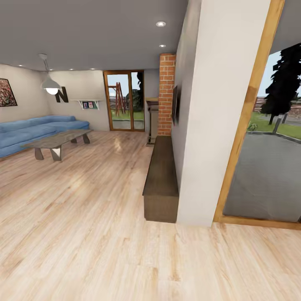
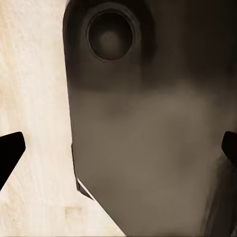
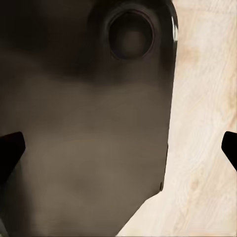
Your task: Pick up the poster from the kitchen countertop and hang it on one of the wall nails in the kitchen.
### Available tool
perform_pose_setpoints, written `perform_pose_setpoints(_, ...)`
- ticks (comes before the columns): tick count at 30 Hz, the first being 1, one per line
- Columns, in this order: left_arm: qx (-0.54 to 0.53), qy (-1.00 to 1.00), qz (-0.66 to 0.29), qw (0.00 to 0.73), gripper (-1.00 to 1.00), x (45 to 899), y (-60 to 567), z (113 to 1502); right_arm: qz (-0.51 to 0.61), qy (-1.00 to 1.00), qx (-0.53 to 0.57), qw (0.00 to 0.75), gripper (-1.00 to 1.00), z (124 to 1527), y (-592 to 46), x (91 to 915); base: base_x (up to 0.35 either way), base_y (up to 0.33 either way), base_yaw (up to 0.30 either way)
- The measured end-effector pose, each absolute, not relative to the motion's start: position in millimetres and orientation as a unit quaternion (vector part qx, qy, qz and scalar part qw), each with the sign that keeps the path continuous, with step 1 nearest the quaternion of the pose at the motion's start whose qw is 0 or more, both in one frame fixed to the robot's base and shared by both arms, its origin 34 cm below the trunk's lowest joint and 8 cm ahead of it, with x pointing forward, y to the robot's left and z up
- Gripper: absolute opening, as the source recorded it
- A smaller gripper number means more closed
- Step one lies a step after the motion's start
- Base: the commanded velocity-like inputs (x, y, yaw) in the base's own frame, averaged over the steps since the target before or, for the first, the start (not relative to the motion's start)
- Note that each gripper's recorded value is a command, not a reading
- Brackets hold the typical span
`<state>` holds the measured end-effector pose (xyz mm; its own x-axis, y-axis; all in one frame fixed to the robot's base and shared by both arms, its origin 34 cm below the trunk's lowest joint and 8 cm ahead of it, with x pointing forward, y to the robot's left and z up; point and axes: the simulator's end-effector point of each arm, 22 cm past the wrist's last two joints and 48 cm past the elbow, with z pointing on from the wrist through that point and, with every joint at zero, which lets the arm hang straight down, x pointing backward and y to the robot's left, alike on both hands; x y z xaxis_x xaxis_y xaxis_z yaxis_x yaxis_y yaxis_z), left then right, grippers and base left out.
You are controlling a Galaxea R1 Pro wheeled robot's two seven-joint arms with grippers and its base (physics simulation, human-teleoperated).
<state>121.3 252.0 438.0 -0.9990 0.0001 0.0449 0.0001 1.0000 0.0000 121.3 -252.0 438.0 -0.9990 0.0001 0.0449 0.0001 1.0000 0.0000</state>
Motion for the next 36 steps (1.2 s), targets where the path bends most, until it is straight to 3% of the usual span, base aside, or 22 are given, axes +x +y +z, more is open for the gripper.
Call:
perform_pose_setpoints(7,-0.003,-1.0,0.016,-0.009,1.0,138,228,438,0.03,-0.999,-0.001,-0.036,1.0,439,-279,180,0.0,0.0,0.0)
perform_pose_setpoints(25,-0.003,-0.998,0.02,-0.064,1.0,193,221,441,0.027,-0.985,-0.003,-0.171,1.0,458,-277,316,0.0,0.0,0.0)
perform_pose_setpoints(36,-0.005,-0.993,-0.012,-0.121,1.0,239,270,448,0.03,-0.971,-0.005,-0.237,1.0,480,-297,382,0.0,0.0,0.0)
